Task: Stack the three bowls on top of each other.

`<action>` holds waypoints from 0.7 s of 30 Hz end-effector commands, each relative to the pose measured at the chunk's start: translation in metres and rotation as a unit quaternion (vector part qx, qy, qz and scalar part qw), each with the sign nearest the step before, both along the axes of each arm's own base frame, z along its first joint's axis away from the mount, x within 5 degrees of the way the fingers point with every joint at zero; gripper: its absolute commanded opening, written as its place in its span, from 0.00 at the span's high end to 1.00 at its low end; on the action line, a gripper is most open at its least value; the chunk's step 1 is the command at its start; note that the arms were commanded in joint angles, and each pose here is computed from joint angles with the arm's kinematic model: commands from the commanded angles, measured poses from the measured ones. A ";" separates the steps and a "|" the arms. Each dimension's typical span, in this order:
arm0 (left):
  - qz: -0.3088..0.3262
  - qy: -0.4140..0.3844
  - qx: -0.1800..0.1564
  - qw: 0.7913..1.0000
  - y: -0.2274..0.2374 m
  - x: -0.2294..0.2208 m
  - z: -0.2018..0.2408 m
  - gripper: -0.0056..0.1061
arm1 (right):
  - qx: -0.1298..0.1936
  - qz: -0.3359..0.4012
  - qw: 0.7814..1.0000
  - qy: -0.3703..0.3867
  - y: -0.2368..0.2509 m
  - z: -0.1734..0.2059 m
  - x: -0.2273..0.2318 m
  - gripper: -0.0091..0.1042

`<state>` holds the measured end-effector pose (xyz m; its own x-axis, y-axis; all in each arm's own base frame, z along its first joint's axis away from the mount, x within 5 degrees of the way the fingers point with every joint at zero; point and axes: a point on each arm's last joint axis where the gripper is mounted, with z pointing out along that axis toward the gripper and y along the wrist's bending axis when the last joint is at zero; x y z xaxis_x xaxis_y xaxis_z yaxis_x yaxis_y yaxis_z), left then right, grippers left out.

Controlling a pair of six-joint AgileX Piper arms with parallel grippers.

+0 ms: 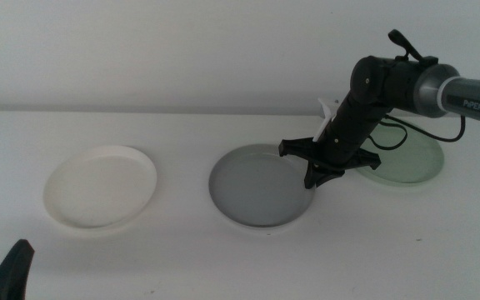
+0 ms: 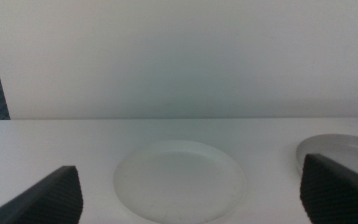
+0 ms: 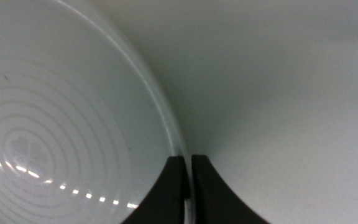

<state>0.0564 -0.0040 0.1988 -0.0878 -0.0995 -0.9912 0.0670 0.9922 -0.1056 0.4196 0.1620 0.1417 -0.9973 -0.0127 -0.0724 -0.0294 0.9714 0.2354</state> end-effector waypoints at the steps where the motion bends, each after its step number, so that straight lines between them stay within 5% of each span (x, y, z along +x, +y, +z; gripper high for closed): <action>1: -0.003 -0.008 -0.002 1.000 0.000 -0.001 -0.010 0.11 | -0.003 -0.001 1.000 -0.019 0.000 0.002 0.004 0.86; 5: -0.003 -0.008 -0.002 1.000 0.000 -0.001 -0.010 0.11 | 0.000 -0.002 1.000 -0.022 0.001 0.004 0.005 0.63; 6: -0.003 -0.008 -0.002 1.000 0.000 -0.001 -0.010 0.11 | 0.012 -0.005 0.999 -0.039 0.002 0.018 0.007 0.48; 10: -0.003 -0.008 -0.002 1.000 0.000 -0.001 -0.010 0.11 | 0.025 -0.001 0.994 -0.103 0.000 0.072 0.013 0.29; 15: -0.003 -0.008 -0.002 1.000 0.000 -0.001 -0.010 0.11 | -0.037 -0.009 0.990 -0.135 -0.048 0.144 0.006 0.28; 18: -0.003 -0.008 -0.002 1.000 0.000 -0.001 -0.010 0.11 | -0.094 -0.046 0.990 -0.089 -0.098 0.145 0.003 0.28; 21: -0.003 -0.008 -0.002 1.000 0.000 -0.001 -0.010 0.11 | -0.112 -0.084 0.990 -0.033 -0.140 0.121 -0.001 0.28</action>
